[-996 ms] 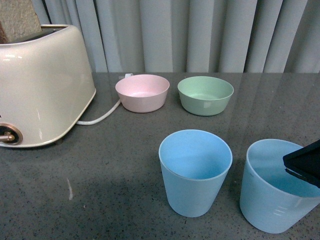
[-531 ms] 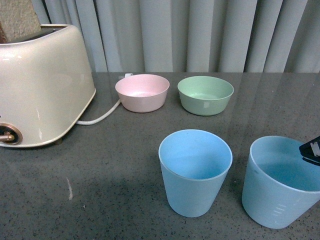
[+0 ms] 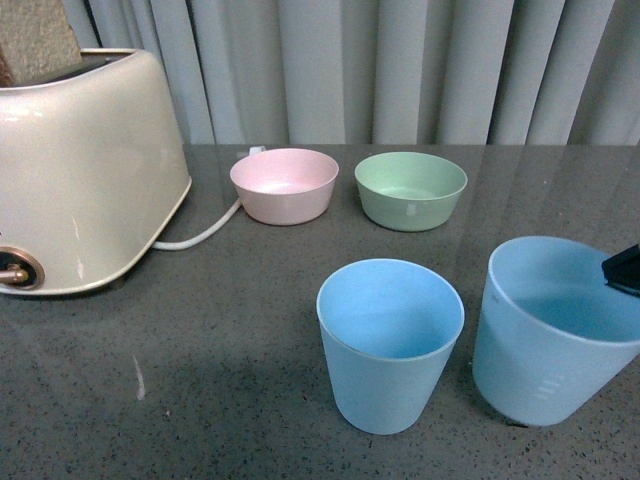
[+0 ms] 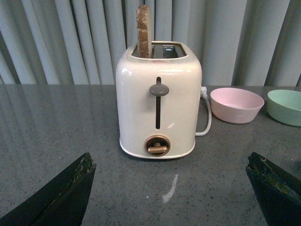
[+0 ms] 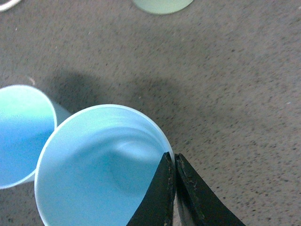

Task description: Stack blue cups with both arms

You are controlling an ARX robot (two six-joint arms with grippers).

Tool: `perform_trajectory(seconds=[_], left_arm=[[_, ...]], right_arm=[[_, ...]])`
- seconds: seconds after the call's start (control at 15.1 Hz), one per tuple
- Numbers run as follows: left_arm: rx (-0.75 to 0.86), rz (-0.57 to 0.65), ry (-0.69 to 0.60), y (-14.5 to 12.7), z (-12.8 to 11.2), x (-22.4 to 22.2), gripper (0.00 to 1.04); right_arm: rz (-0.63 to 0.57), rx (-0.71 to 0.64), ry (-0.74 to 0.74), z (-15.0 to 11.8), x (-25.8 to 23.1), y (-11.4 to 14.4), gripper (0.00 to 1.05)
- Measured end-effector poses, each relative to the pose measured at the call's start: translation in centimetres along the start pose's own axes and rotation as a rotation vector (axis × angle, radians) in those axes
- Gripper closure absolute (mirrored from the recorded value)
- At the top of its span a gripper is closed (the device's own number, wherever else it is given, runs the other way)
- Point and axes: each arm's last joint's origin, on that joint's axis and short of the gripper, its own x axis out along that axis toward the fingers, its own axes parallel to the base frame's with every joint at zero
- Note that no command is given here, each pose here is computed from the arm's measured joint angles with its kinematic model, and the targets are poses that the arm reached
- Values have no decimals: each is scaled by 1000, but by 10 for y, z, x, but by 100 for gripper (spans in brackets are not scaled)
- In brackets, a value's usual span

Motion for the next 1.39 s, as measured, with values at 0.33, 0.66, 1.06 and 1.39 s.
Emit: perform_trajectory(seconds=[0.33, 0.66, 1.06, 1.39], left_arm=[[0, 0, 0, 0, 0, 0, 7], [0, 0, 0, 0, 0, 0, 7], [0, 0, 0, 0, 0, 0, 7], [0, 0, 0, 0, 0, 0, 7]], right_arm=[[167, -10, -208, 53, -47, 10, 103], [281, -61, -184, 49, -49, 40, 103], [266, -83, -131, 40, -30, 51, 103], [258, -92, -94, 33, -18, 55, 103]])
